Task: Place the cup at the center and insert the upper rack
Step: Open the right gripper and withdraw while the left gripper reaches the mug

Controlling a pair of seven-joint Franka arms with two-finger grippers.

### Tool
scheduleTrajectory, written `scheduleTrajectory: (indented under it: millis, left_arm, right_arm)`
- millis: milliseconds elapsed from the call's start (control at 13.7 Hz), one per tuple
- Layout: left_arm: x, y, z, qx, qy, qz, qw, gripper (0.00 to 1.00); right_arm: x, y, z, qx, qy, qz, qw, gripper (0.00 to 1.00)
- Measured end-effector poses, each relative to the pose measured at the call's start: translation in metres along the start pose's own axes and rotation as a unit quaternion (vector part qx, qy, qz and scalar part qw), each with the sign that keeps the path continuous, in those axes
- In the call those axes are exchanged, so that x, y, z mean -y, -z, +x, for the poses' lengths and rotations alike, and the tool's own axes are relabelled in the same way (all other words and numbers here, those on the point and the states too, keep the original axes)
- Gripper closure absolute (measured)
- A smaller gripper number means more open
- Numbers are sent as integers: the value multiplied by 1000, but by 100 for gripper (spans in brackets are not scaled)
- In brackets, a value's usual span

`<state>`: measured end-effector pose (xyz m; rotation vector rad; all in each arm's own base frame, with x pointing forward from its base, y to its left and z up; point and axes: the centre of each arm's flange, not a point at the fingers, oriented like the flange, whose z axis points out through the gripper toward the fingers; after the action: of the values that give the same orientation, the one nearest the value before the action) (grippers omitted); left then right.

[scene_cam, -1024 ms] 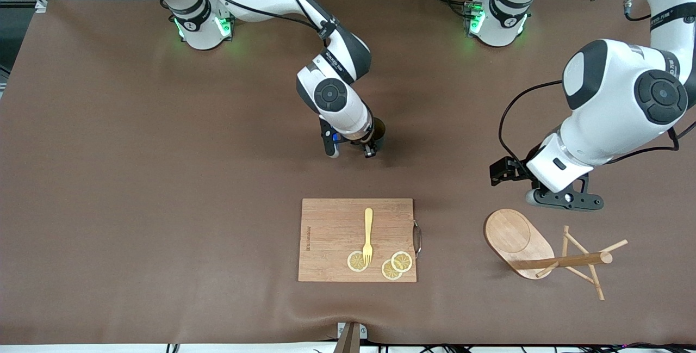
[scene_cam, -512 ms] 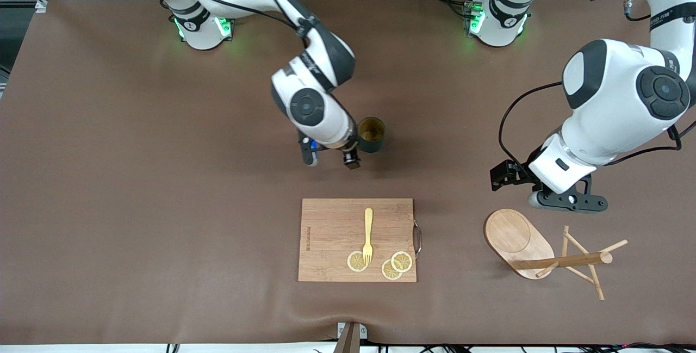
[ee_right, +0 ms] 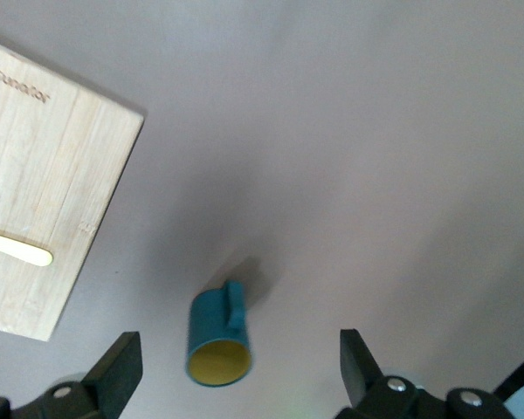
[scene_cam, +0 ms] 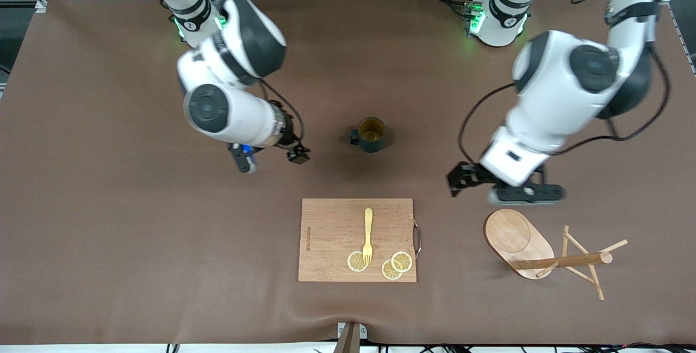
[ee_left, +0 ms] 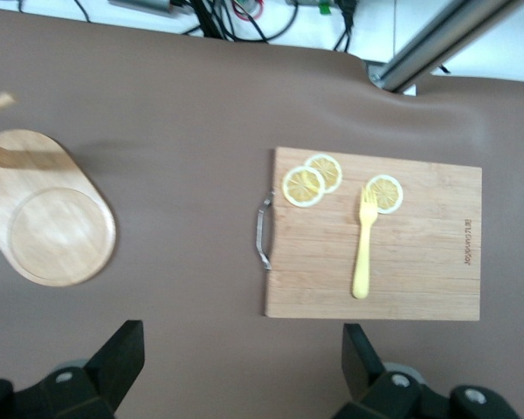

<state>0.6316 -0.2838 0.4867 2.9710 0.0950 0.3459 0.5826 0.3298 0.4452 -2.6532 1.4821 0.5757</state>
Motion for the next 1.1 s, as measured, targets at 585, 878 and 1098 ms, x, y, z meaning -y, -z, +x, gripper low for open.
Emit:
scheduleTrajectory:
  millis: [585,878,1098]
  left_arm:
    - [-164,-35,-123,-14,6,40,999,0]
    - [-243,-70,-223,-36,3,67,997,0]
    - [-281,-112,-298,-74,6,95,993,0]
  right_arm:
    - [-95,109,186,27,197,20,980,0]
    - [-149,157,234,-58,337,-18,940,0]
    - [-190,197,250,-99,400,-26,911,0]
